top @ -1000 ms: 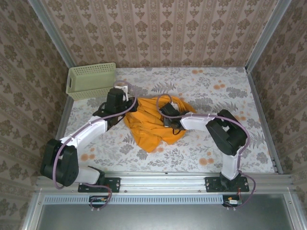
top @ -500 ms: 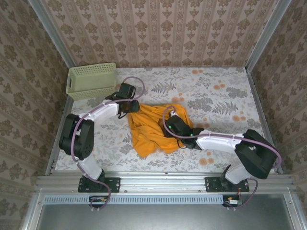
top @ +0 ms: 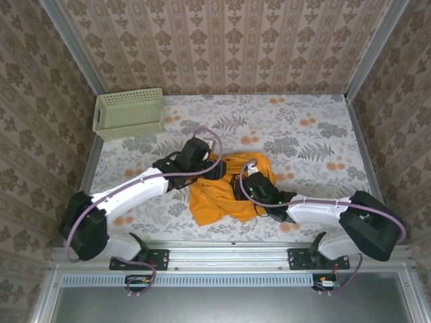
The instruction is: Fold the inside-out t-shirt
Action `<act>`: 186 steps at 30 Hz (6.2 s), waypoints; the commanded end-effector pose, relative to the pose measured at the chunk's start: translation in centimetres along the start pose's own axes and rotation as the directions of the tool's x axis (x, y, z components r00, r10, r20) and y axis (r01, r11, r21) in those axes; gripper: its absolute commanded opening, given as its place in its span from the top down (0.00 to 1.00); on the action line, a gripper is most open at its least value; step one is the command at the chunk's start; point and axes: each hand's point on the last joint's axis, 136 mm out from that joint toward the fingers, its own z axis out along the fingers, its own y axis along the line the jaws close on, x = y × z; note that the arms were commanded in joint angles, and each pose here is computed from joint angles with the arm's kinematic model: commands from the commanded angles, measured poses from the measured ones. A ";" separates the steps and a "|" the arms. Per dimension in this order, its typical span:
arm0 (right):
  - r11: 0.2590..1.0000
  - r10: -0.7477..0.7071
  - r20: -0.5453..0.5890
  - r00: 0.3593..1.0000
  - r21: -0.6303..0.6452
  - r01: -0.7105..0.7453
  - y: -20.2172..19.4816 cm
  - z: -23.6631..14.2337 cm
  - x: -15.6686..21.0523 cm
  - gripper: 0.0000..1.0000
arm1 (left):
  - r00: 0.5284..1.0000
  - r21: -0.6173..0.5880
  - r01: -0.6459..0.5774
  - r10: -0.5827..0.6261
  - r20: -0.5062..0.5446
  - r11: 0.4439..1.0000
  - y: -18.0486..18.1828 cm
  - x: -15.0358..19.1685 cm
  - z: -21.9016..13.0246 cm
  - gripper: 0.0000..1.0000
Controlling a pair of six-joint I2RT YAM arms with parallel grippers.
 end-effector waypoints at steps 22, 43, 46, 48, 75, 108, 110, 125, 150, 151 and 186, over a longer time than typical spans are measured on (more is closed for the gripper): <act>0.994 0.102 0.098 0.990 0.039 -0.106 -2.2 -2.4 -1.3 1.00 | 0.992 -0.039 0.083 -0.087 -0.095 0.996 3.0 3.2 6.3 1.00; 0.998 0.036 -0.012 0.999 0.049 -0.035 -2.3 -3.4 -2.0 0.44 | 0.983 0.339 -0.073 0.010 0.185 0.938 -3.3 -0.6 -3.0 1.00; 0.999 0.001 -0.018 1.000 0.035 0.000 -1.9 -3.3 -2.4 0.38 | 0.983 0.351 -0.082 0.018 0.183 0.933 -3.5 -0.5 -3.1 1.00; 0.999 -0.029 -0.043 0.999 0.020 0.030 -1.3 -2.8 -2.4 0.35 | 0.984 0.374 -0.089 0.023 0.178 0.923 -4.0 -0.4 -3.2 1.00; 0.922 0.131 -0.116 0.985 0.380 -0.078 -11.5 -4.1 -8.9 1.00 | 0.965 0.360 -0.158 0.067 0.253 0.919 -1.5 -0.9 -6.3 0.99; 0.936 -0.281 -0.245 0.928 0.144 0.322 0.4 8.1 -1.8 0.38 | 0.989 0.206 0.069 -0.094 0.114 0.976 4.6 1.0 -2.8 0.81; 0.927 -0.277 -0.216 0.936 0.197 0.319 -0.3 8.1 -2.9 0.45 | 0.989 0.213 0.066 -0.092 0.114 0.975 4.5 1.1 -2.8 0.81; 0.942 -0.251 -0.136 0.958 0.194 0.274 0.0 2.9 -7.1 1.00 | 0.994 0.143 0.023 -0.037 0.100 0.989 5.3 0.4 -2.4 0.74; 0.996 -0.058 -0.053 0.997 0.067 0.061 2.5 -7.2 -12.3 1.00 | 0.944 -0.066 -0.296 0.302 0.130 0.953 -1.7 1.7 -2.9 0.12; 0.996 -0.056 -0.046 0.997 0.063 0.058 2.6 -7.4 -12.5 1.00 | 0.947 -0.087 -0.291 0.300 0.112 0.953 -1.3 1.9 -2.2 0.12; 0.929 0.026 -0.269 0.963 0.362 0.076 -7.0 0.5 -12.9 1.00 | 0.988 0.156 -0.104 0.084 0.127 0.982 -0.3 -2.6 -3.9 1.00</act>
